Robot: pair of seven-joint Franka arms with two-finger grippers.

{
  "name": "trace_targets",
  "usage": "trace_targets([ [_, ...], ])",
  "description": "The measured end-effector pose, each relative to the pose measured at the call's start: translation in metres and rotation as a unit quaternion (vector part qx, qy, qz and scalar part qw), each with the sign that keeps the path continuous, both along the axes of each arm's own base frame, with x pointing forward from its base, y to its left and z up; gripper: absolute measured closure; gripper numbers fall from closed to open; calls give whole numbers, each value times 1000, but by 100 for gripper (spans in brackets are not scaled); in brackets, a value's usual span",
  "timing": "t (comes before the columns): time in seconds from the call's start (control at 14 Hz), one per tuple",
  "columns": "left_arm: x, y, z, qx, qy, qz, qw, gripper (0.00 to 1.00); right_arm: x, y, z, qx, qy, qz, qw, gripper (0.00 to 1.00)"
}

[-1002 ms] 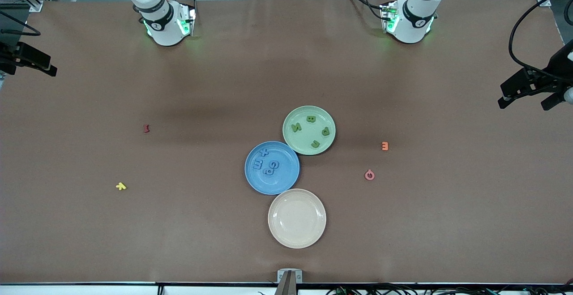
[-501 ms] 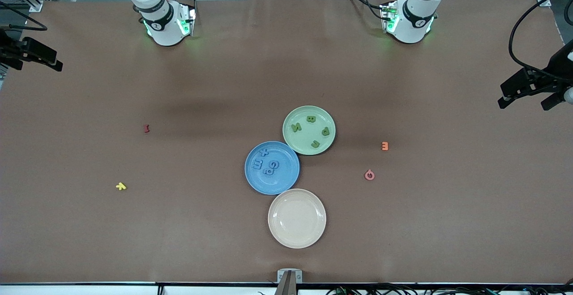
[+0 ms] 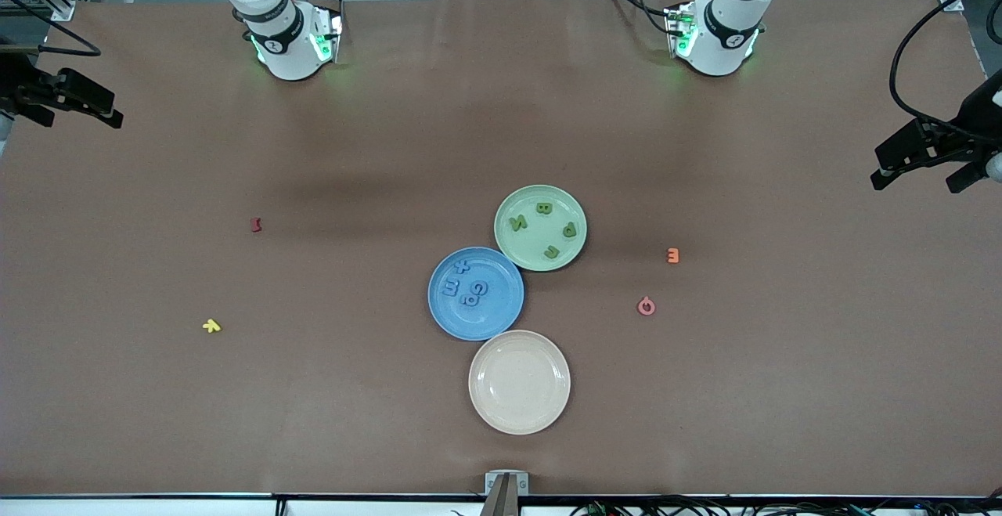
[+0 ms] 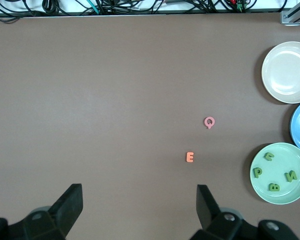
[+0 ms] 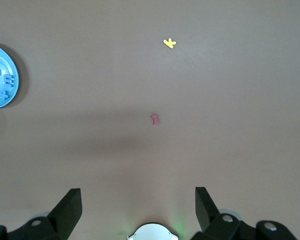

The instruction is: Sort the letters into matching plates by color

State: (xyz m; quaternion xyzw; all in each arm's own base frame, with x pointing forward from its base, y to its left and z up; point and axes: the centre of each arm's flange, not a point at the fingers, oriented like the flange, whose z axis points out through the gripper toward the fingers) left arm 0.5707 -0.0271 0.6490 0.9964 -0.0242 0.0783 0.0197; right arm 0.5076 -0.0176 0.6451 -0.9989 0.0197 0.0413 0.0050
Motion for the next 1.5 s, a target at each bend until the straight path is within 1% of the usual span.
trace_targets([
  [0.5,0,-1,0,0,0,-1,1000,0,2,1,0,-1,-8,1,1000,0],
  [1.5,0,-2,0,0,0,-2,1000,0,2,1,-1,-1,-7,1,1000,0],
])
